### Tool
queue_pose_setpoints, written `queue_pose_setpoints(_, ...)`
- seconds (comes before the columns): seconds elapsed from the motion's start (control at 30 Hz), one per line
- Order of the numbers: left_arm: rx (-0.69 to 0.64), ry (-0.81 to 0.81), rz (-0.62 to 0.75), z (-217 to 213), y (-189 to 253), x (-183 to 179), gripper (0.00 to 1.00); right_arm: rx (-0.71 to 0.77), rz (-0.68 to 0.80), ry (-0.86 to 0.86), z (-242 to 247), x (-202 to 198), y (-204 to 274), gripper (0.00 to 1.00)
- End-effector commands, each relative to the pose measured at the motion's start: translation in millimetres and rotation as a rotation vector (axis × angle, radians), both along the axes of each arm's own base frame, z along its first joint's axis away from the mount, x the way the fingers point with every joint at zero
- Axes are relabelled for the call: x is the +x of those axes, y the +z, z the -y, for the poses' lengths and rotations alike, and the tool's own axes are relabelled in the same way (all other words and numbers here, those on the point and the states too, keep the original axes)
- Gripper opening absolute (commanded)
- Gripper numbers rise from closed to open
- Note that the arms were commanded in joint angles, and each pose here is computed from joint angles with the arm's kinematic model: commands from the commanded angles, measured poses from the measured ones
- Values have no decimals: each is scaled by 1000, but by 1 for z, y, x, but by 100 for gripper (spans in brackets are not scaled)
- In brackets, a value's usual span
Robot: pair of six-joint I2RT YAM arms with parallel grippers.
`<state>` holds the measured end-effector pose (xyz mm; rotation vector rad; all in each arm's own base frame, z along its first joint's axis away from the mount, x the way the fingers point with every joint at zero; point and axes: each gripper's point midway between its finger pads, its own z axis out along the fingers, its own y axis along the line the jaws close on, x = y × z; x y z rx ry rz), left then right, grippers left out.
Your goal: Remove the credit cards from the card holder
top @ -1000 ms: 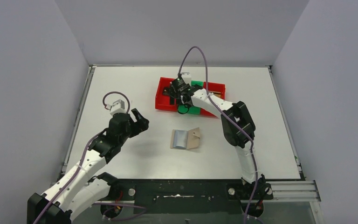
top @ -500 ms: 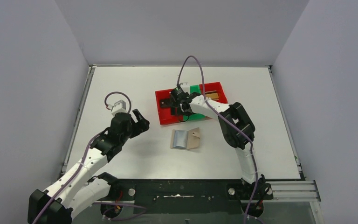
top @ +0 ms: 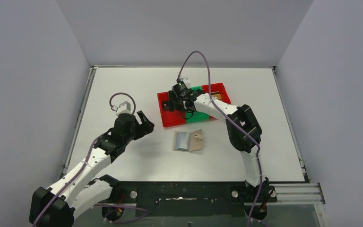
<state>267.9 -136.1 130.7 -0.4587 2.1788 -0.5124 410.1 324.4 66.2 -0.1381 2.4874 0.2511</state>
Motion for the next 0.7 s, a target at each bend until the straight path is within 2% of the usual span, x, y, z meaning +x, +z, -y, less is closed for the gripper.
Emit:
queue_pose_setpoints(0.0, -46, -13, 42, 8, 10, 8, 79, 130, 67, 40, -28, 7, 49, 78)
queue_pose_setpoints(0.43, -38, -14, 26, 10, 5, 12, 79, 226, 87, 64, -51, 19, 73, 79)
queue_pose_setpoints(0.67, -42, -19, 28, 11, 6, 12, 79, 104, 151, 25, -13, 6, 95, 79)
